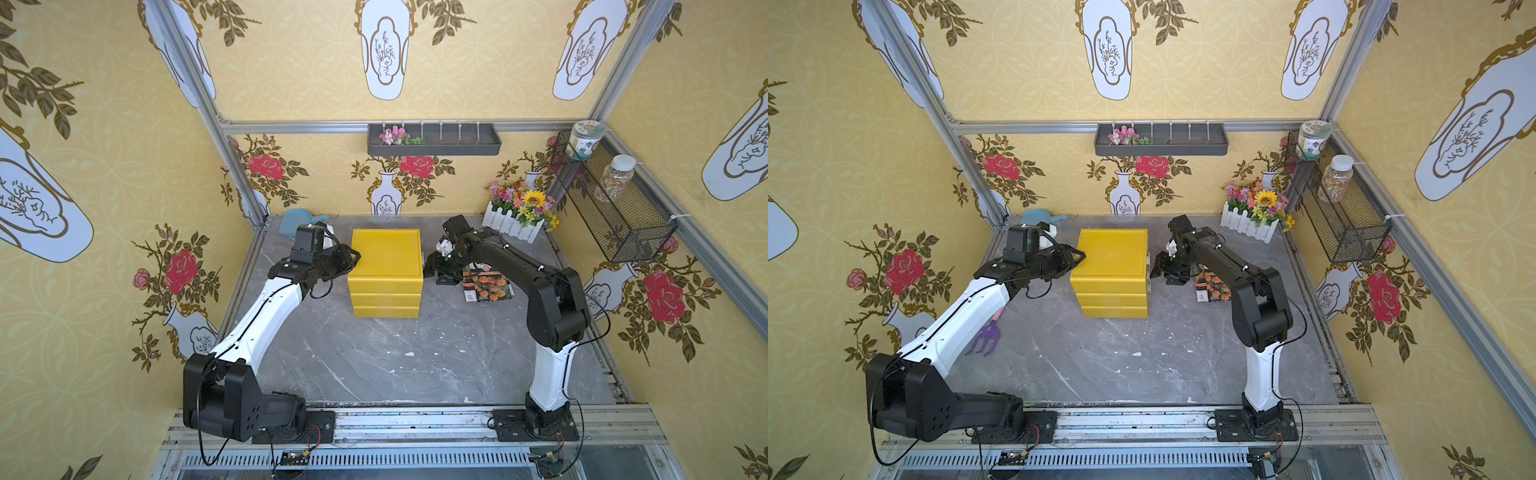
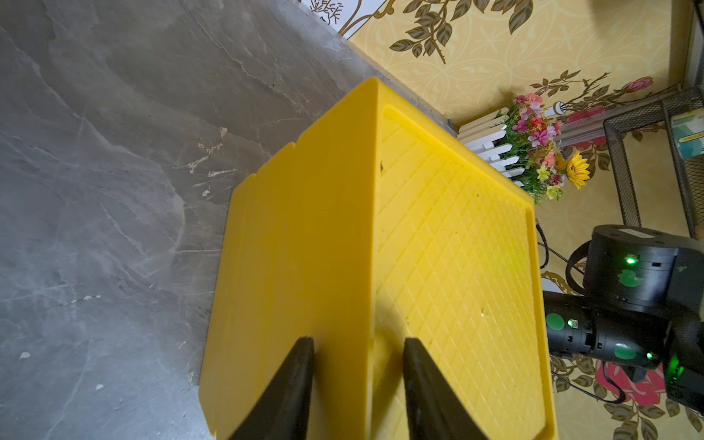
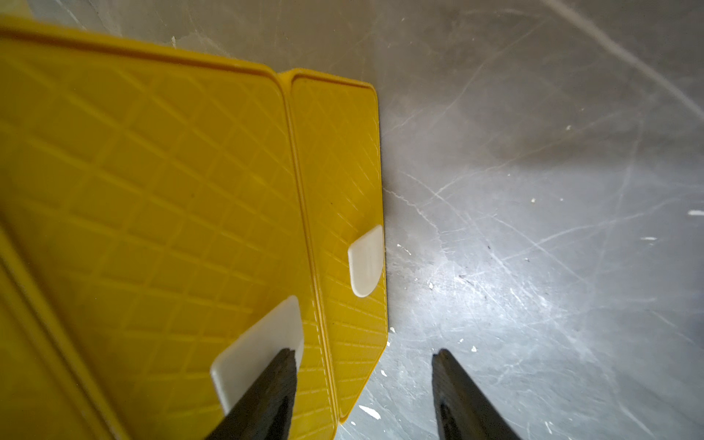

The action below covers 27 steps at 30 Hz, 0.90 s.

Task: Take the seed bags out of the drawer
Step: Close the drawer in the storage box, then open the drawer in the storage box.

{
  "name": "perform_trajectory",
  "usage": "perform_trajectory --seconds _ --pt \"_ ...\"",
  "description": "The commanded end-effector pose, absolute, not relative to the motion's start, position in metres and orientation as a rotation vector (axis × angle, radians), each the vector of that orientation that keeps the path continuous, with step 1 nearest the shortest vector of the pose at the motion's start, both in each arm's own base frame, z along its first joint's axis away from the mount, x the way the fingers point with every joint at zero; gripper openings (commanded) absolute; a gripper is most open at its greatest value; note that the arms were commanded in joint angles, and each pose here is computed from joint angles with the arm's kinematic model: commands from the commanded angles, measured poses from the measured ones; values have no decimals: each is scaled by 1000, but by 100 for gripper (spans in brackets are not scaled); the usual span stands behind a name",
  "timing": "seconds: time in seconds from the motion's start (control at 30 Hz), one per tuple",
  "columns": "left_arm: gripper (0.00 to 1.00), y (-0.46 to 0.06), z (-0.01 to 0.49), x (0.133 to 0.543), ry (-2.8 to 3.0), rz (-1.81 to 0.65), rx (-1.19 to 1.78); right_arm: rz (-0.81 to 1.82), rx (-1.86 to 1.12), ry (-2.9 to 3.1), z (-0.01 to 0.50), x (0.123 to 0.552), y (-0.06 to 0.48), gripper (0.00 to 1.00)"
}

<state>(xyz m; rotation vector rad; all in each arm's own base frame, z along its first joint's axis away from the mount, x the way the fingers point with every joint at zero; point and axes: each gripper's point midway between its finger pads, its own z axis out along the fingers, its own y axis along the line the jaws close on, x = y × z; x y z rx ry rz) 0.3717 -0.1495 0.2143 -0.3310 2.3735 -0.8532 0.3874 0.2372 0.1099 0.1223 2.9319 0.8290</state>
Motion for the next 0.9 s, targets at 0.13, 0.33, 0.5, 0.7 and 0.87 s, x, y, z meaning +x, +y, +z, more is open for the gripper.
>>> perform_trajectory --seconds 0.13,0.33,0.5,0.7,0.87 --pt "43 -144 184 351 2514 -802 -378 821 101 2918 109 385 225 60" --pt "43 -143 179 348 2527 -796 -384 803 129 2955 89 378 224 57" --pt "43 -143 180 349 2525 -797 -382 862 141 2949 78 381 239 56" --pt "43 -144 181 349 2522 -801 -384 899 160 2942 72 388 246 55" --pt "43 -143 180 350 2524 -799 -387 923 162 2939 71 394 251 53"
